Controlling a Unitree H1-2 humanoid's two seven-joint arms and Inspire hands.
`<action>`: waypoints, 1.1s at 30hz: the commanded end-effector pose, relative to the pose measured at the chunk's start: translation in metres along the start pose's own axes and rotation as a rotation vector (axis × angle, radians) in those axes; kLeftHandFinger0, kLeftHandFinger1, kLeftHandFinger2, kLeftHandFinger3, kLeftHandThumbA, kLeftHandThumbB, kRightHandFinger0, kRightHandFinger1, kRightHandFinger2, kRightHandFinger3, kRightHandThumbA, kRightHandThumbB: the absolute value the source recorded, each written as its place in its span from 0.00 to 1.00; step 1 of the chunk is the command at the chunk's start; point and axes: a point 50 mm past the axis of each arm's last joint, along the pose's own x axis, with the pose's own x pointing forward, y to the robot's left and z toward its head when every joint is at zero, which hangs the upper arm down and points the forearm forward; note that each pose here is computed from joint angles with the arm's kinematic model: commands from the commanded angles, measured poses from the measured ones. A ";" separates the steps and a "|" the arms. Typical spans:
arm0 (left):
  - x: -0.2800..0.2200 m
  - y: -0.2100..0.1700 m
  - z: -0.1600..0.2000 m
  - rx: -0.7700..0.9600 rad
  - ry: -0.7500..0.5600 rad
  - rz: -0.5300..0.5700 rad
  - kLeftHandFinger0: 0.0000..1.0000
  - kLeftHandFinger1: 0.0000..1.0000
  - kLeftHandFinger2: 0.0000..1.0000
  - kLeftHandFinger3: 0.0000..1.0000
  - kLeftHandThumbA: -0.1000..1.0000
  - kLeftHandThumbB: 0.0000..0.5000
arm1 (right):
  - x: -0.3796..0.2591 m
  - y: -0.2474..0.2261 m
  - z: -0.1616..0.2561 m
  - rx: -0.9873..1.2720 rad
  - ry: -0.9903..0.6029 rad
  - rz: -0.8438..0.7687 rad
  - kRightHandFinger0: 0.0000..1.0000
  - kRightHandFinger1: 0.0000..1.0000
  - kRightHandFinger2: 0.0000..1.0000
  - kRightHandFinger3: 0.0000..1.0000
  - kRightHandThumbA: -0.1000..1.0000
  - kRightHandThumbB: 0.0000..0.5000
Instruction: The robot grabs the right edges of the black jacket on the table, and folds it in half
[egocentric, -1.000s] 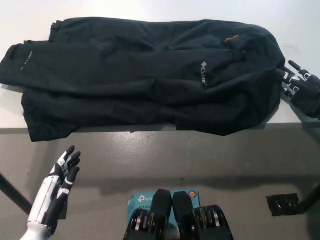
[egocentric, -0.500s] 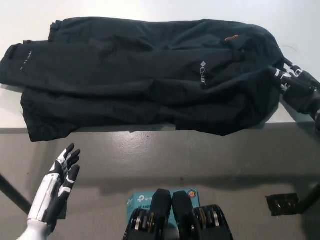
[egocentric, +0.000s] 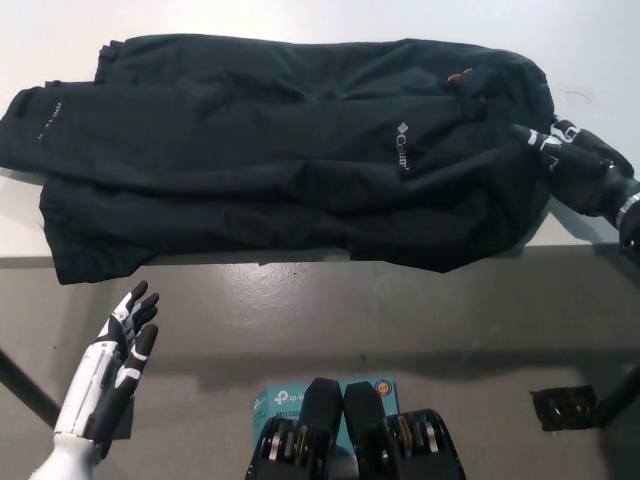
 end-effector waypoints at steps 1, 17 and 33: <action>0.003 0.005 0.014 0.012 -0.054 0.016 1.00 1.00 1.00 1.00 0.89 0.05 | 0.011 0.029 0.028 -0.046 0.007 0.139 1.00 1.00 1.00 1.00 1.00 0.78; 0.005 0.008 0.018 0.014 -0.068 0.014 1.00 1.00 1.00 1.00 0.88 0.07 | 0.025 0.037 0.013 -0.172 0.126 0.091 1.00 1.00 1.00 1.00 1.00 0.96; 0.008 0.008 0.021 0.013 -0.072 0.009 1.00 1.00 1.00 1.00 0.90 0.11 | 0.058 0.091 -0.024 -0.545 -0.012 -0.286 0.00 0.42 0.76 0.22 0.00 0.49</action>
